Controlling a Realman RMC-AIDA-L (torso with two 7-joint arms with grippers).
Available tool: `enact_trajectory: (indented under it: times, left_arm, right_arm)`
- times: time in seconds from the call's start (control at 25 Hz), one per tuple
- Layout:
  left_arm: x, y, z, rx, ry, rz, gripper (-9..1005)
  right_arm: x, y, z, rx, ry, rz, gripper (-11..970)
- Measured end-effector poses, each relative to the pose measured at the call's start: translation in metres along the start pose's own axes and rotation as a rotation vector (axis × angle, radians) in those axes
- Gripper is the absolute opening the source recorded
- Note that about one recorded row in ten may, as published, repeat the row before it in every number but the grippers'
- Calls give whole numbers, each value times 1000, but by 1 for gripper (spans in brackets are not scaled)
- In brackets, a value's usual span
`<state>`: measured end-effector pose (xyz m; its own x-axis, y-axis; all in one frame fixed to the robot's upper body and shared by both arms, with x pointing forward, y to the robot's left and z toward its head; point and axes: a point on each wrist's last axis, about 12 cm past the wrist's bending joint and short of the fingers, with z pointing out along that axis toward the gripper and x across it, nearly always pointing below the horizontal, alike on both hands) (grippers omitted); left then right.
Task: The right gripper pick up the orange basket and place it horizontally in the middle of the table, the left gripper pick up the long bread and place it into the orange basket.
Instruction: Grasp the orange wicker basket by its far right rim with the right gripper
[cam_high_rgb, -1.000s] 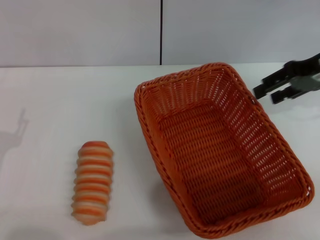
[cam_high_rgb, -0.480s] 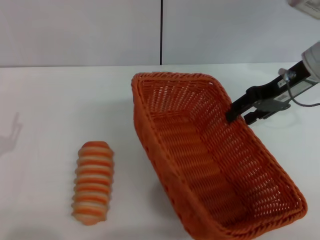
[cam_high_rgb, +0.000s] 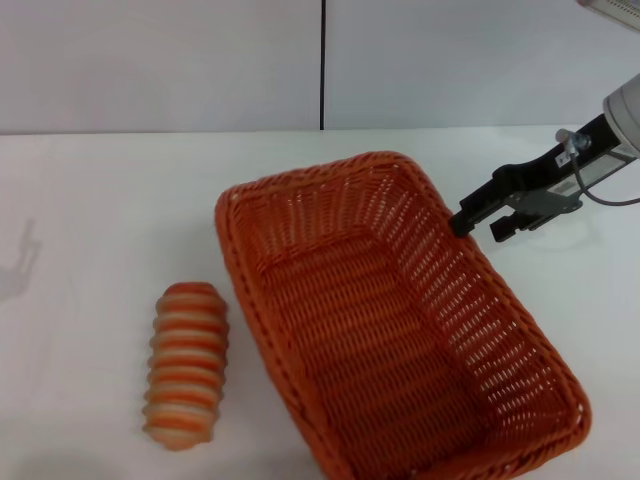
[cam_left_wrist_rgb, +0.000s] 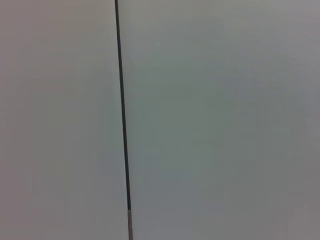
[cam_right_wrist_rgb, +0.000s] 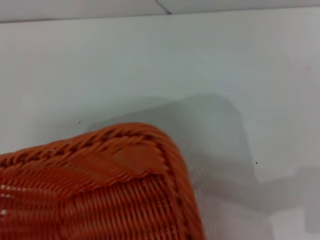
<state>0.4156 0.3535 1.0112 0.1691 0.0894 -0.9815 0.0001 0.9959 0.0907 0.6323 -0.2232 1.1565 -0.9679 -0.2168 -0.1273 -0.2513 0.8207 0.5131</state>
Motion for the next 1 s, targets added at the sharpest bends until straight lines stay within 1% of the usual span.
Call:
enact_trajectory:
  times: [0.12, 0.28, 0.56, 0.8, 1.0]
  left_arm:
    - [0, 0, 1, -1, -2, -2, 716]
    - [0, -2, 2, 0, -4, -8, 715]
    - [0, -4, 2, 0, -4, -15, 714]
    - [1, -4, -1, -5, 2, -18, 714]
    - [1, -4, -3, -8, 5, -20, 713]
  right_arm:
    - [-1, 0, -2, -2, -12, -3, 578]
    - [-4, 4, 2, -4, -28, -25, 575]
    - [-12, 26, 13, -16, -10, -77, 570]
    - [-16, 48, 22, -18, 22, -141, 566]
    - [-16, 53, 29, -2, 40, -162, 562]
